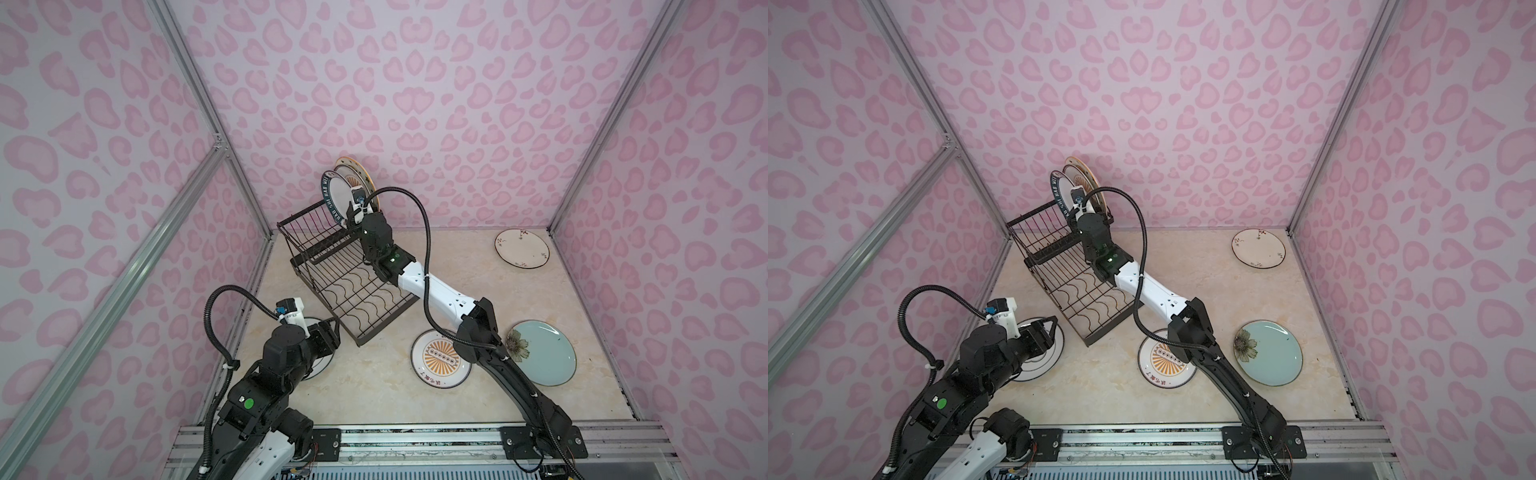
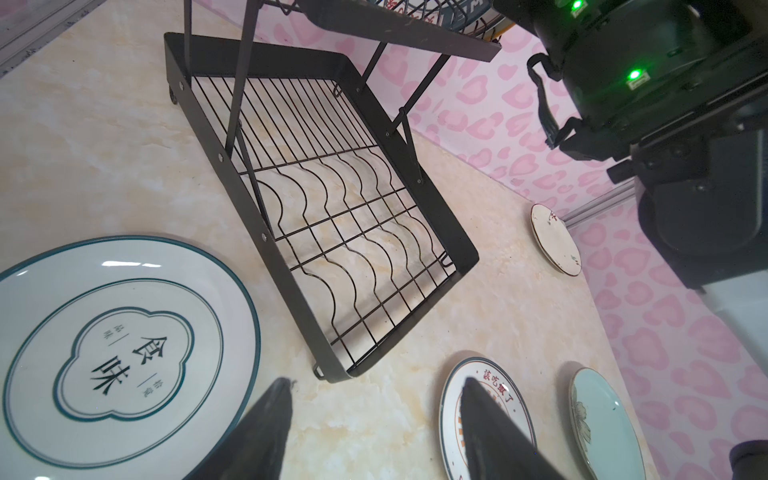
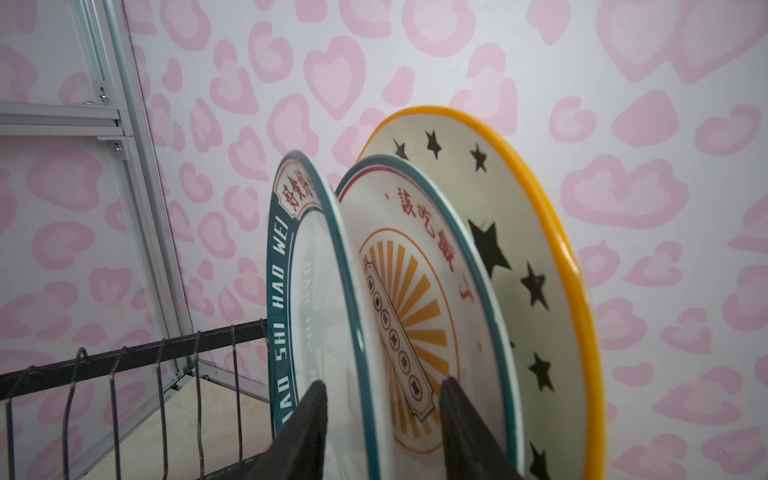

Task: Load the plates into the dish rack
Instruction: 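Lower the green-rimmed plate into the upper slots beside the sunburst plate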

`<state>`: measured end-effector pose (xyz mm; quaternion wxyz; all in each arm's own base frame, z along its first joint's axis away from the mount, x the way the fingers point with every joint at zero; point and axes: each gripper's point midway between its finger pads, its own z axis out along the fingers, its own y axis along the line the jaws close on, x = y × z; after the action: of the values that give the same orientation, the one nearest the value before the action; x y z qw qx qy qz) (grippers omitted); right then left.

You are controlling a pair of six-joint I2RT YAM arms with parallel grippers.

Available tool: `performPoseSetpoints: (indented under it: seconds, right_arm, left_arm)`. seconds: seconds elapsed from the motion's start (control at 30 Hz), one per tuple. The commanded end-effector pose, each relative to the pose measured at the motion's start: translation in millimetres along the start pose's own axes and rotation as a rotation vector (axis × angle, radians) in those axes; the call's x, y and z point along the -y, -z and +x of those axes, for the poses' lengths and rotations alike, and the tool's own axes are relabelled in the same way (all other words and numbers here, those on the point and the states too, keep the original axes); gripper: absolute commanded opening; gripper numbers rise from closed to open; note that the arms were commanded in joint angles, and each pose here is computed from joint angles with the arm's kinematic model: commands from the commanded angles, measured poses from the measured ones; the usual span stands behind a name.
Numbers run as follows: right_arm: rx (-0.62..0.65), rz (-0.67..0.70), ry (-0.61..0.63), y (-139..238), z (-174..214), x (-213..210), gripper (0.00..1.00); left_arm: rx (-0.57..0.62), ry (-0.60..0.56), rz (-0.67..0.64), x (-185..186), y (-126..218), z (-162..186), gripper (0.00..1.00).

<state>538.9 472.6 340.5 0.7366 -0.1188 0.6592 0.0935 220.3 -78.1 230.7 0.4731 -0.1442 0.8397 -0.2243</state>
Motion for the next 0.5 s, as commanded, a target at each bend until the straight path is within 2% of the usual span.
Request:
performPoseSetpoints:
  seconds: [0.0,0.47]
  right_arm:
    - [0.024,0.009,-0.008,3.3,-13.6,3.3,0.47]
    - [0.094,-0.007,-0.037,31.5,-56.2,14.5,0.61]
  left_arm:
    - [0.018,-0.012,0.006,3.0,2.2,-5.9,0.67]
    - [0.023,-0.010,0.010,2.8,6.0,-6.9,0.67]
